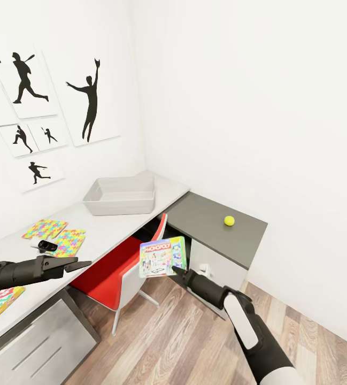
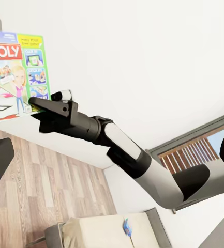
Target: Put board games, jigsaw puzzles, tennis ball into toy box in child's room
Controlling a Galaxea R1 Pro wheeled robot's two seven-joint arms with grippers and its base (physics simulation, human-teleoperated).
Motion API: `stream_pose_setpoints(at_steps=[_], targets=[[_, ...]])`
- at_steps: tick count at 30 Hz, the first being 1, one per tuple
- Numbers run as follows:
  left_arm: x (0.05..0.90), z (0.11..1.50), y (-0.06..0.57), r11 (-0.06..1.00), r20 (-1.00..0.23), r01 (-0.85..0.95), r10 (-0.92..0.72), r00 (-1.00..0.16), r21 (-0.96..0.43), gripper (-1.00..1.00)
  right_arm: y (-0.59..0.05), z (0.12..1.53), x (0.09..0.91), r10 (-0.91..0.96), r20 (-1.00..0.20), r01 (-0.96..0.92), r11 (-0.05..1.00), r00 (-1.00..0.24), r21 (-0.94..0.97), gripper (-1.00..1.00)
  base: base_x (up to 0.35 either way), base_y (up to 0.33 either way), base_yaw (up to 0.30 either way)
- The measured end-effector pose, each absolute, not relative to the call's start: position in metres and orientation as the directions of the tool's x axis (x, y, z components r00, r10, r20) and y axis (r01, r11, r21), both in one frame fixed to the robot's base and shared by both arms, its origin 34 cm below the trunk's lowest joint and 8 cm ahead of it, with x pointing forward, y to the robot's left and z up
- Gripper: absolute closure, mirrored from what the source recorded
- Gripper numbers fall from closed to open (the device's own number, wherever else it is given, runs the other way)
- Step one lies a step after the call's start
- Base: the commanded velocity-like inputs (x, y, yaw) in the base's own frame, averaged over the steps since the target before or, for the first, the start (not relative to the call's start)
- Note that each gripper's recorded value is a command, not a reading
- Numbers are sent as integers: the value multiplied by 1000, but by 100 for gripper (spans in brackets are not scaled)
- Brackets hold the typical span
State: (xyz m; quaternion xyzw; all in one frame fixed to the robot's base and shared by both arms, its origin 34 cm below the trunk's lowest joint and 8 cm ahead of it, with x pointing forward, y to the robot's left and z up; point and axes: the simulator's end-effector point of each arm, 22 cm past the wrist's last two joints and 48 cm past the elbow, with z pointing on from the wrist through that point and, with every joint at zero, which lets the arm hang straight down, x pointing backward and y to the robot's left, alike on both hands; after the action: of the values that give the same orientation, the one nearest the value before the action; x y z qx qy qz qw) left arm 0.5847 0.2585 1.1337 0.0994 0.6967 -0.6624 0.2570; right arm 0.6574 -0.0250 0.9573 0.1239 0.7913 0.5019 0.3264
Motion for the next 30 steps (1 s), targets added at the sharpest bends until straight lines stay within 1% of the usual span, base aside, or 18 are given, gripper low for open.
stream_pose_setpoints(at_steps=[4, 6, 7, 9, 10, 12, 15, 21, 24, 30], targets=[[585, 1134, 259, 104, -490, 479, -202, -848, -871, -100, -15, 979, 660, 470, -373, -143, 454, -800, 880, 100, 0, 0, 0], [585, 1134, 258, 101, -490, 479, -203, -848, -872, -100, -6, 1022, 681, 430, -415, -187, 480, -802, 857, 100, 0, 0, 0], [585, 1134, 258, 100, -489, 479, -203, -848, -872, -100, -3, 1040, 692, 411, -441, -200, 509, -798, 837, 100, 0, 0, 0], [585, 1134, 258, 100, -489, 479, -203, -848, -872, -100, -6, 1052, 706, 390, -470, -195, 568, -792, 800, 100, 0, 0, 0], [585, 1134, 258, 100, -489, 478, -202, -849, -872, -100, -7, 1062, 712, 396, -469, -189, 569, -790, 800, 100, 0, 0, 0], [585, 1134, 258, 101, -488, 478, -202, -849, -873, -100, -8, 1078, 721, 414, -459, -186, 549, -786, 815, 100, 0, 0, 0], [585, 1131, 259, 102, -481, 470, -206, -852, -877, -100, -9, 1099, 729, 452, -421, -177, 488, -786, 855, 100, 0, 0, 0], [588, 1121, 266, 105, -449, 437, -230, -863, -894, -100, -12, 1101, 731, 467, -403, -161, 475, -787, 865, 100, 10, 0, 42], [589, 1122, 268, 107, -448, 435, -237, -862, -894, -100, -14, 1099, 730, 470, -398, -154, 475, -788, 866, 100, 182, 0, 195], [596, 1140, 280, 115, -476, 462, -269, -837, -879, -100, -28, 1093, 733, 488, -390, -131, 482, -781, 866, 100, 307, 0, 244]])
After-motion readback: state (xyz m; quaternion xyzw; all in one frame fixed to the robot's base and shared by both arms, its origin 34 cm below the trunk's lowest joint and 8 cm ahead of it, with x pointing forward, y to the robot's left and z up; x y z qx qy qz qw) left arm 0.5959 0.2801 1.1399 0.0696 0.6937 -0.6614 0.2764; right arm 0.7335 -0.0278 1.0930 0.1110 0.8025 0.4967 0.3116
